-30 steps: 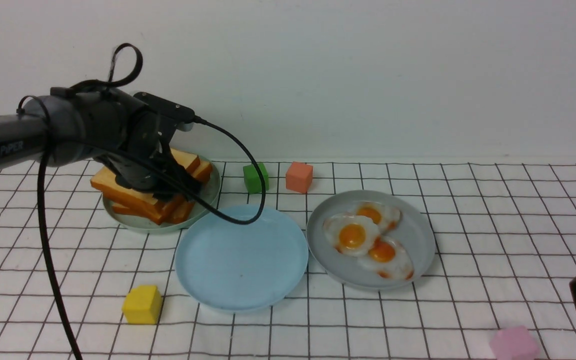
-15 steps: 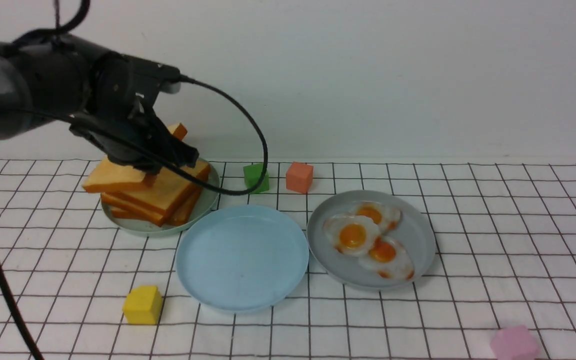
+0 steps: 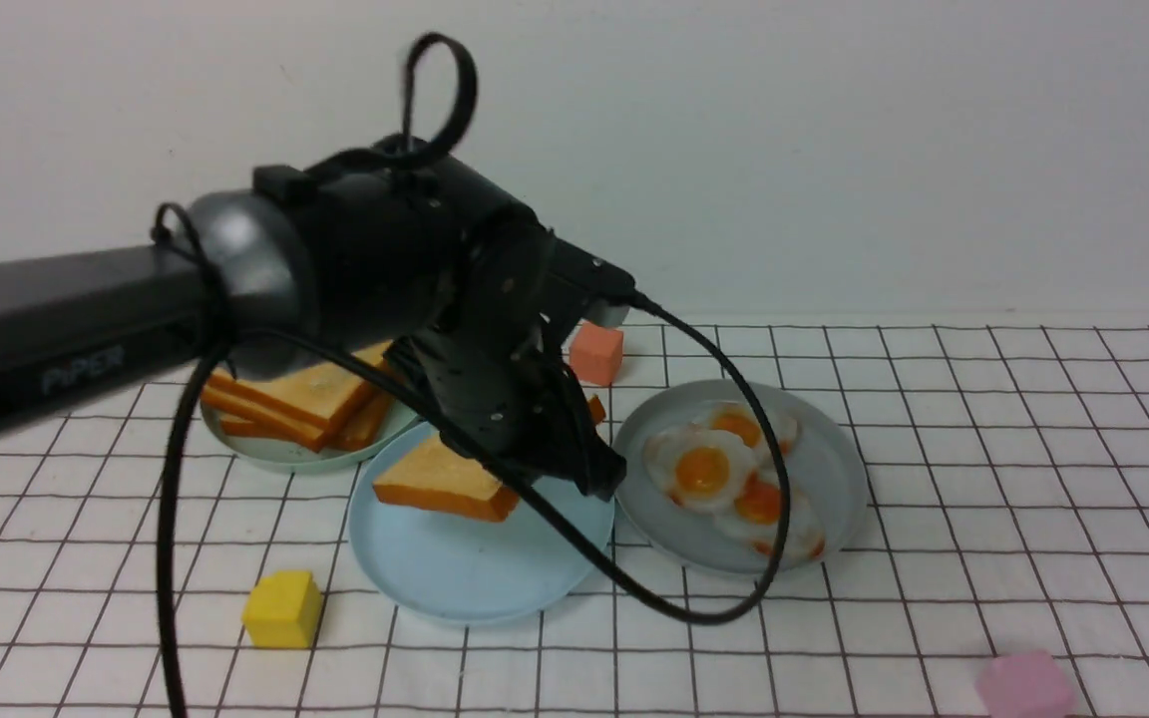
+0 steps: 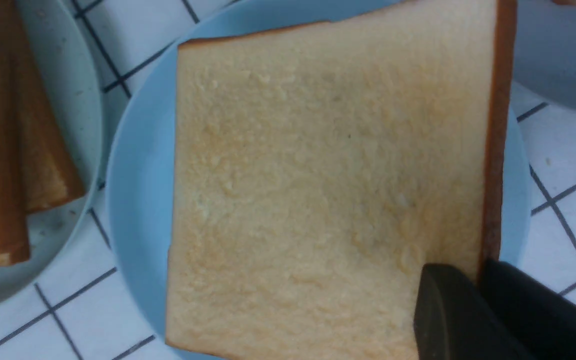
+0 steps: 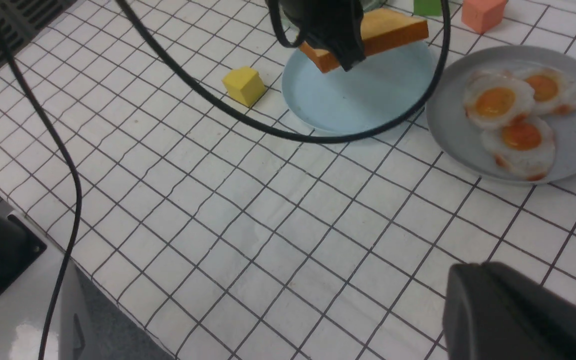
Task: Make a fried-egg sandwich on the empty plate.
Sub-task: Use the left arm to put a slice of bread into the empty plate in the middle, then use the right arm to grab a fried egg, then use the right arm to place the fried egg on the slice of bread in the middle, then use the left arm to grab a slice of bread
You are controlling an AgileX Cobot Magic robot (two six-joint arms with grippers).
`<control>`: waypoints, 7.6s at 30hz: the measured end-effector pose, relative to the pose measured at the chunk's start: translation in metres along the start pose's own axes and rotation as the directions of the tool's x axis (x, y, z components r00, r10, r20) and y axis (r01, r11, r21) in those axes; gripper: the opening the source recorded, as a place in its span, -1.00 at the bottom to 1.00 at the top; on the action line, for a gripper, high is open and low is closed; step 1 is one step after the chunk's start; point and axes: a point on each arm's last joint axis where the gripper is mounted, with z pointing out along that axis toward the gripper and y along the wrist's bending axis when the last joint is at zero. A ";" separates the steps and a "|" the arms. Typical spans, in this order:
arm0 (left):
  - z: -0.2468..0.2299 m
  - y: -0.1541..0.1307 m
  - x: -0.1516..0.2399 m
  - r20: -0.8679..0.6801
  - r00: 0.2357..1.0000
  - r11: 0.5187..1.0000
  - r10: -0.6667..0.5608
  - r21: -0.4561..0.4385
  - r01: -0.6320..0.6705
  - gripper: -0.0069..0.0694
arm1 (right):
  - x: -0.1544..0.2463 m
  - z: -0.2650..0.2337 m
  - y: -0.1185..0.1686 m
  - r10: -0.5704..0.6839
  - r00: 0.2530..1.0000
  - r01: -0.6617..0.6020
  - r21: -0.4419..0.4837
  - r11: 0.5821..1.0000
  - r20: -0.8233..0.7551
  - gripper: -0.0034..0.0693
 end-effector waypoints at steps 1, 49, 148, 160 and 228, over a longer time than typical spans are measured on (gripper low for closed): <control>0.008 -0.001 0.001 -0.016 1.000 1.000 0.004 -0.001 -0.004 -0.67 | 0.001 -0.002 0.001 -0.003 1.000 0.003 -0.002 1.000 -0.003 -0.83; -0.228 0.014 0.238 0.752 0.590 0.939 -0.293 0.341 0.031 -0.85 | -0.034 0.336 -0.203 0.603 0.719 -0.558 0.232 0.797 -0.345 -0.08; -0.220 0.027 0.234 0.761 0.597 0.966 -0.255 0.219 0.134 -0.85 | -0.040 0.424 -0.120 0.640 0.663 -0.730 -0.147 0.667 -0.388 -0.70; -0.219 0.027 0.234 0.759 0.600 0.967 -0.253 0.216 0.134 -0.85 | -0.026 0.429 -0.128 0.662 0.613 -0.759 -0.087 0.646 -0.431 0.02; 0.072 0.162 0.014 0.152 0.977 0.975 -0.148 -0.144 0.170 -0.76 | -0.039 0.094 -0.040 0.144 0.974 -0.120 0.139 0.983 -0.175 -0.82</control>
